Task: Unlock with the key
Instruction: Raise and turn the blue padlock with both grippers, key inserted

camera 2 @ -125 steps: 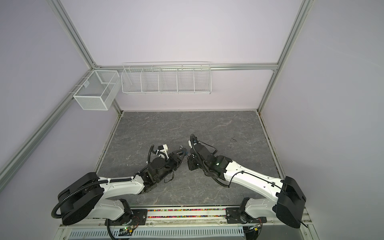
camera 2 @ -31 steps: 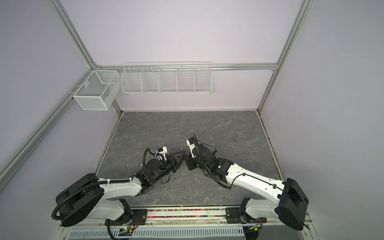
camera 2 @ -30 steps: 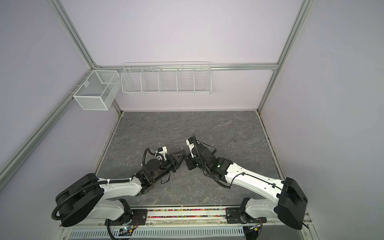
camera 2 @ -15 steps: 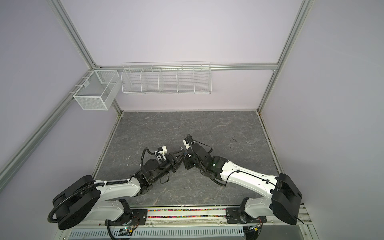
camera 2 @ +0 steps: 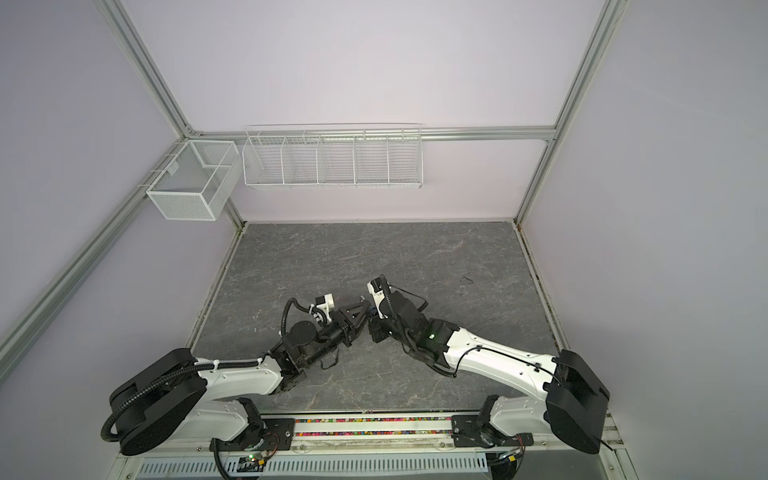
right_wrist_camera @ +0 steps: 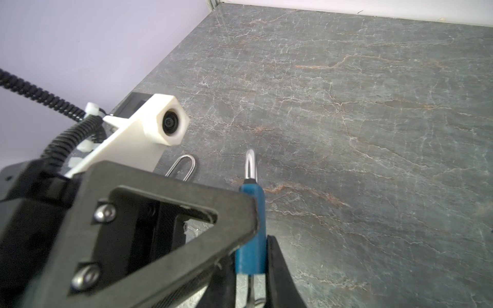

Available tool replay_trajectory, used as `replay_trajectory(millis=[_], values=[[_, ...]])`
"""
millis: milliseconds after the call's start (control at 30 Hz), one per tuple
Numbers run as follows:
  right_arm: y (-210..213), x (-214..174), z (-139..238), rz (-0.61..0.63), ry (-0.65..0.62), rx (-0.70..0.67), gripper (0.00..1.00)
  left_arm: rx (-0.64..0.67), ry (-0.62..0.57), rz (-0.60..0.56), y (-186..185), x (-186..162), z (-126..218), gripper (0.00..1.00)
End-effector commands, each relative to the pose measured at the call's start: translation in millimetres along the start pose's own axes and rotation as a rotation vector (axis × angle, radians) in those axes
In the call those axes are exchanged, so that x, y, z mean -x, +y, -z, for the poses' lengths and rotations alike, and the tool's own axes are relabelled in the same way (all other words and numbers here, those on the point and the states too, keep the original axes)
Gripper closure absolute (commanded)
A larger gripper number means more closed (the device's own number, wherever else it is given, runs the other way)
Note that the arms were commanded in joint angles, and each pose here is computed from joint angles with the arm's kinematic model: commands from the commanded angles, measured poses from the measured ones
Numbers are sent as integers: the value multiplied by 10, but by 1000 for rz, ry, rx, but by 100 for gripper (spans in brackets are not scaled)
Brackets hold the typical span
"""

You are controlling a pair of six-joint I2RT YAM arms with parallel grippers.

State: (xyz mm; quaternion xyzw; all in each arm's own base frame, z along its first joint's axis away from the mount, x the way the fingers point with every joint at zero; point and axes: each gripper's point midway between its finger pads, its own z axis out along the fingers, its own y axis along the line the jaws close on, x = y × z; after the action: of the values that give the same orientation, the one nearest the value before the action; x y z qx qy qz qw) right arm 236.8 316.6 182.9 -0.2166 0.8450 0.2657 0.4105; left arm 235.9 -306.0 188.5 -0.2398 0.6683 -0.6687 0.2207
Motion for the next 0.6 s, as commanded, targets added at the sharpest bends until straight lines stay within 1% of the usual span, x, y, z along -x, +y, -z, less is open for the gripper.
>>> replay_trajectory(millis=[0, 67, 133, 200, 333, 400, 500, 567], values=[[60, 300, 205, -100, -128, 84, 93, -96, -49, -92, -182, 154, 45, 49], [9, 336, 273, -177, -148, 127, 93, -104, -62, -171, -196, 240, 70, 39], [-31, 400, 357, -249, -171, 175, 93, -155, -89, -253, -279, 288, 158, 33], [-43, 485, 434, -295, -192, 216, 93, -219, -115, -336, -398, 300, 247, 30], [47, 713, 560, -346, -247, 339, 94, -322, -63, -546, -683, 129, 287, 35], [94, 823, 608, -369, -276, 400, 94, -357, -70, -613, -793, 101, 320, 36], [172, 945, 670, -380, -315, 482, 94, -445, -88, -720, -1081, 37, 427, 40], [227, 994, 689, -381, -333, 526, 94, -471, -115, -738, -1215, 52, 480, 42]])
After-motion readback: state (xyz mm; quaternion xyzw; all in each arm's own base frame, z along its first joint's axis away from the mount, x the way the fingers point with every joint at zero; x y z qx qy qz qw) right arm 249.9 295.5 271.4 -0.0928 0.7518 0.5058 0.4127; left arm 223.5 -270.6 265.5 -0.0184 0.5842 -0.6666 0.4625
